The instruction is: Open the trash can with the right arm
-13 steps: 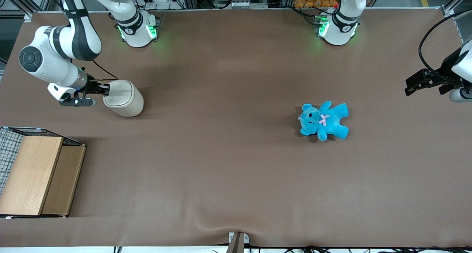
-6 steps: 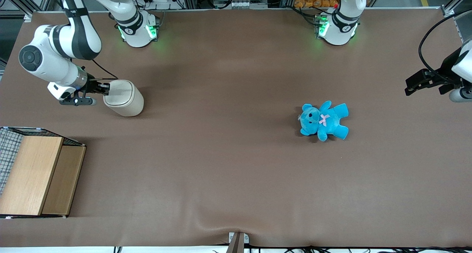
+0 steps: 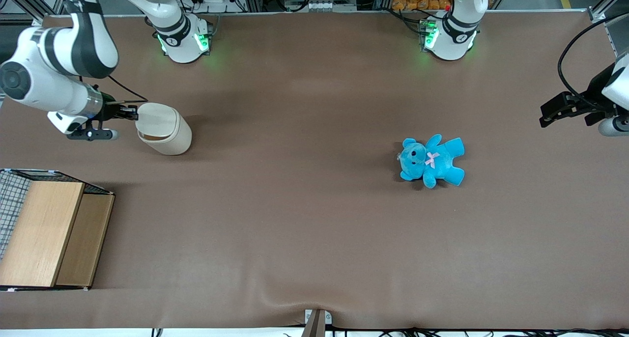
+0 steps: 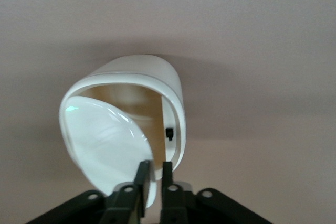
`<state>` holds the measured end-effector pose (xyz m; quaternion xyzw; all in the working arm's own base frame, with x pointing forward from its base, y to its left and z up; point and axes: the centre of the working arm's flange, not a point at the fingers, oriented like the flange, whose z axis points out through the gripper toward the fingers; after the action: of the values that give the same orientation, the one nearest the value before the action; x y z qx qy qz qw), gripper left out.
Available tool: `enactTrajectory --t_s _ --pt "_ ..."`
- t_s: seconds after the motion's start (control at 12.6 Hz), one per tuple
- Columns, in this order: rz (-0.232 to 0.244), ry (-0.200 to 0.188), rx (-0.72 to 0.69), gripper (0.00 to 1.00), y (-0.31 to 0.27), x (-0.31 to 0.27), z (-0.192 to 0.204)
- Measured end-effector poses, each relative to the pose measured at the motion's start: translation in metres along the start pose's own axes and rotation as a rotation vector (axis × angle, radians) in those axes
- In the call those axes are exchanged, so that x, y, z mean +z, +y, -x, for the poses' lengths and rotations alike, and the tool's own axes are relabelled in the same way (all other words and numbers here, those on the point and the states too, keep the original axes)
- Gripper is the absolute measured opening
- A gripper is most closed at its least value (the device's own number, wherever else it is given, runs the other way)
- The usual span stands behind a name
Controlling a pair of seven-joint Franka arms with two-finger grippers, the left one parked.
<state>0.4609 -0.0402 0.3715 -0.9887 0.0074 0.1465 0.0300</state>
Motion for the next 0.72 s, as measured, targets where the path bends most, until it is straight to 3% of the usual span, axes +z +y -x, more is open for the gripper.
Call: enactTrajectory --t_s 0.32,0.48,0.56,0.72 --pt "-0.007 -0.041 -0.015 0.70 -0.009 -0.070 -0.007" --pt "-0.004 -0.012 -0.019 0.93 -0.010 -0.104 -0.015" --pt "-0.001 0.010 -0.021 1.00 -0.011 -0.120 -0.018" --pt "0.001 0.033 -0.024 1.00 -0.012 -0.152 -0.016"
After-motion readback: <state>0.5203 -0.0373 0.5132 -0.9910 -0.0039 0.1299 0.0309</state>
